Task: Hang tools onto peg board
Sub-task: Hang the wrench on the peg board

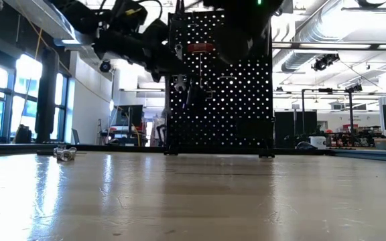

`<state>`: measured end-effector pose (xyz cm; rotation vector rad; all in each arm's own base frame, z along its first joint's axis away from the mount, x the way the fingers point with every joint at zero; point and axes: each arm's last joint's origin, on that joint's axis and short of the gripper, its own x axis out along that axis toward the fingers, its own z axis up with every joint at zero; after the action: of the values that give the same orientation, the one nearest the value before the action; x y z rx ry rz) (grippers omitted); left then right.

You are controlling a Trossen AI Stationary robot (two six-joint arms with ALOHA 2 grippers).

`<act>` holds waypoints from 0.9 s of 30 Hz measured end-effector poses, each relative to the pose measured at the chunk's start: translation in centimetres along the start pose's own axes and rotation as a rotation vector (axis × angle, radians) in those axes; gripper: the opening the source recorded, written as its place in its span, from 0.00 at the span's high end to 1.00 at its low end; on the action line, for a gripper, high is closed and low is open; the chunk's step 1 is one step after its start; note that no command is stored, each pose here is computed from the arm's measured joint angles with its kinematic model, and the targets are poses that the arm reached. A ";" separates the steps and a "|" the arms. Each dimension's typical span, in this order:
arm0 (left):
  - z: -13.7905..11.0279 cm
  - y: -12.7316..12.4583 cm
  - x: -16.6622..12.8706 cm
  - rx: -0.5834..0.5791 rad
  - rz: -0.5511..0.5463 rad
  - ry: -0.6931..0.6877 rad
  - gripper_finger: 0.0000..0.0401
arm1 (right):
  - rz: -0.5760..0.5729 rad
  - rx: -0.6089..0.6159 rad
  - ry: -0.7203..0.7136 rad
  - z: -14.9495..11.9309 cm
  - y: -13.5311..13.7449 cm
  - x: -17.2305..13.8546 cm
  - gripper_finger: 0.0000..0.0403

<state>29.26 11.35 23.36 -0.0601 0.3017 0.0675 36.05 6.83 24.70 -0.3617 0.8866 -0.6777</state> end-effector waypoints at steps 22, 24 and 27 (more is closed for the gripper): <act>-0.8 0.8 0.0 -0.085 0.037 0.089 1.00 | 0.043 0.135 -0.045 -5.2 -2.0 0.8 0.66; -1.1 0.9 0.0 -0.109 0.044 0.104 1.00 | 0.053 0.157 -0.066 -5.5 -2.2 0.6 0.66; -1.1 0.9 0.0 -0.122 0.043 0.104 1.00 | 0.068 0.168 -0.074 -6.1 -2.5 0.4 0.66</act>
<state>28.88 12.15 22.31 -0.1786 0.4024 0.1260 30.38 4.60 22.23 -0.2036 0.7627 -0.6667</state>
